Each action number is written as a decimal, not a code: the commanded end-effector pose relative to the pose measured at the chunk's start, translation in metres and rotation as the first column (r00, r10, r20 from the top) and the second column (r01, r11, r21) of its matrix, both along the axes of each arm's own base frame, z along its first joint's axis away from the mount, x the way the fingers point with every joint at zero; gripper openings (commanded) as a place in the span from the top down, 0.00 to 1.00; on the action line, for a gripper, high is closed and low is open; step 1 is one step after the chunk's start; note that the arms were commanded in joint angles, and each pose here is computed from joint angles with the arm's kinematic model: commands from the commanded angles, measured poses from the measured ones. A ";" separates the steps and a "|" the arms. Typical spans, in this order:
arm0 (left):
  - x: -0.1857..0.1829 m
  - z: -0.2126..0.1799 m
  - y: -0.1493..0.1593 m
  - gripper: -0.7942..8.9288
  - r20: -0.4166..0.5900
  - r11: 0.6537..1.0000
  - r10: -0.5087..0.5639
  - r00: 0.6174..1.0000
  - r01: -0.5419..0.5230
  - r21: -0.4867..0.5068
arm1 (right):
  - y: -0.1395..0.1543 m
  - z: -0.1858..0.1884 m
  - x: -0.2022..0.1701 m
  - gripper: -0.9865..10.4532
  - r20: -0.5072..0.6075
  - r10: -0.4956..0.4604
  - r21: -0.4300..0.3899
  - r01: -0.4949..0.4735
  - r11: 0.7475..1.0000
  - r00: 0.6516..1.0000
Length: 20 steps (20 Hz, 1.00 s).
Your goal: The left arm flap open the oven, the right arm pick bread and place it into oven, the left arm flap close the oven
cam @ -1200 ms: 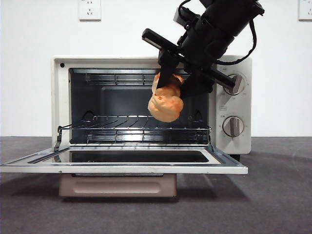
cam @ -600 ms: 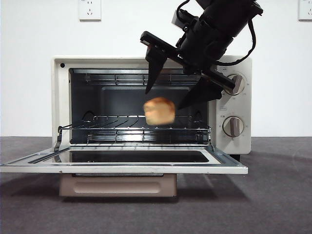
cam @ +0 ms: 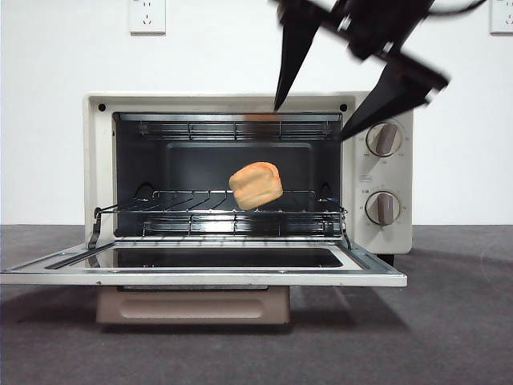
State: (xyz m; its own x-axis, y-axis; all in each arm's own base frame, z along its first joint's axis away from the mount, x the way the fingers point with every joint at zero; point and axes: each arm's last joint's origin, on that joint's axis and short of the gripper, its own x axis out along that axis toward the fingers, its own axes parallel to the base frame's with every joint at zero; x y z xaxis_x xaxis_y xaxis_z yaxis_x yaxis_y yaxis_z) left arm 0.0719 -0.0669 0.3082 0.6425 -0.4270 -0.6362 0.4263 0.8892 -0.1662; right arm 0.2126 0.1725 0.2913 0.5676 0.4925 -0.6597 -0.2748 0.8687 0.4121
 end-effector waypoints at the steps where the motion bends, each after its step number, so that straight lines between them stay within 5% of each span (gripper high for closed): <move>1: 0.014 0.000 -0.010 0.90 -0.003 0.998 -0.027 1.000 0.027 0.060 | -0.008 0.021 -0.025 0.56 0.045 0.091 -0.044 -0.089 0.995 0.995; 5: 0.048 -0.009 -0.020 0.90 -0.083 0.995 -0.090 0.992 0.094 0.039 | -0.043 0.049 -0.074 0.56 0.094 0.185 -0.095 -0.176 0.980 0.978; 8: 0.080 -0.017 -0.012 0.90 -0.157 0.994 -0.099 0.983 0.089 -0.071 | -0.072 0.062 -0.105 0.56 0.131 0.204 -0.103 -0.192 0.976 0.970; 13: 0.128 -0.056 0.020 0.90 -0.308 0.966 -0.037 0.951 -0.045 -0.253 | -0.115 0.073 -0.151 0.56 0.226 0.200 -0.067 -0.190 0.980 0.953; 20: 0.125 -0.125 0.055 0.90 -0.459 0.905 0.165 0.873 -0.319 -0.281 | -0.146 0.075 -0.183 0.56 0.309 0.133 -0.006 -0.138 0.990 0.942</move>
State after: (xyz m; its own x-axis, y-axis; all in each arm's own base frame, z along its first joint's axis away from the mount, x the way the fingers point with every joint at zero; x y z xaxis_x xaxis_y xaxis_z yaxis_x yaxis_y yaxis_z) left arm 0.1951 -0.0115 0.1829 0.4606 -0.5201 -0.7193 0.0346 0.8202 -0.5710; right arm 0.0304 0.0269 0.3618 0.6652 0.5787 -0.4719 -0.5018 0.8144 0.2914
